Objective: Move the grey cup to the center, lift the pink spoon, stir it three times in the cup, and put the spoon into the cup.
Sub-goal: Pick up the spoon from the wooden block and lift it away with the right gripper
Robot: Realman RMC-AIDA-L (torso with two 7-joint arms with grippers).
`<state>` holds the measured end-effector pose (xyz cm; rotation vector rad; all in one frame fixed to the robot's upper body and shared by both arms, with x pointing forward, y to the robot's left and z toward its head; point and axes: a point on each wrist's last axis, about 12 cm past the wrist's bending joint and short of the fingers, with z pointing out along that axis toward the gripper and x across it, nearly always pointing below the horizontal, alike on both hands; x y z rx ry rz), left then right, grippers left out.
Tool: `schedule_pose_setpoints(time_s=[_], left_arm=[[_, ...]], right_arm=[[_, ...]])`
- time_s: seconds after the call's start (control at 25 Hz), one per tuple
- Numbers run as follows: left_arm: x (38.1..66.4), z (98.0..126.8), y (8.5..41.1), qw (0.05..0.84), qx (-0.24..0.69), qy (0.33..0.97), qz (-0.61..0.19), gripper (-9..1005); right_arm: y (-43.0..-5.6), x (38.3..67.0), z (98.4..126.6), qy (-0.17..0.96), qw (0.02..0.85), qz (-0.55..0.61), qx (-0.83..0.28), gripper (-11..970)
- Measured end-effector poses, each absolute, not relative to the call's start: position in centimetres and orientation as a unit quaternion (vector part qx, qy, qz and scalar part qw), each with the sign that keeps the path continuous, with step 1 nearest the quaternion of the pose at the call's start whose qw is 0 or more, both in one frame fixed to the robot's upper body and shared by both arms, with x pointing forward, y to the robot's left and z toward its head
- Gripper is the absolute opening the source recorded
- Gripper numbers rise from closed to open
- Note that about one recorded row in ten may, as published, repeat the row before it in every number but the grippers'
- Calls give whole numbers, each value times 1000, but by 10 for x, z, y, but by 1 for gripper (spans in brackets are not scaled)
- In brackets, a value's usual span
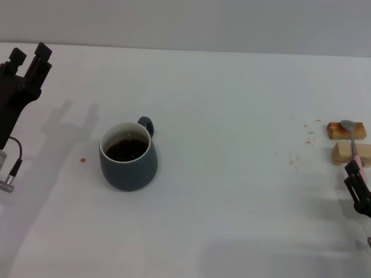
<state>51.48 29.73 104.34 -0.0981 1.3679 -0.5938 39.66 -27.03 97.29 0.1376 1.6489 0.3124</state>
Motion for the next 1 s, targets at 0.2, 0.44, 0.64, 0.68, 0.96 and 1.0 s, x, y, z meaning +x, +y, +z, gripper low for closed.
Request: schedule_pose_setpoints(time_s=[0.2, 0.44, 0.64, 0.68, 0.96, 1.0], left_arm=[[515, 1043, 297, 733, -44, 623, -270, 694], [516, 1043, 296, 732, -43, 624, -271, 694], [516, 1043, 295, 730, -45, 625, -273, 693], [516, 1042, 295, 729, -46, 625, -275, 693], [514, 1041, 295, 727, -48, 627, -276, 693], [513, 1041, 295, 727, -49, 627, -276, 693]], right_arm=[[-271, 393, 972, 732, 664, 141, 63, 609], [-271, 391, 971, 735, 660, 142, 64, 608], [-271, 391, 969, 741, 654, 140, 64, 608], [-271, 391, 968, 742, 653, 139, 64, 609], [-273, 393, 968, 745, 650, 136, 65, 603], [-273, 393, 968, 745, 650, 135, 65, 603]])
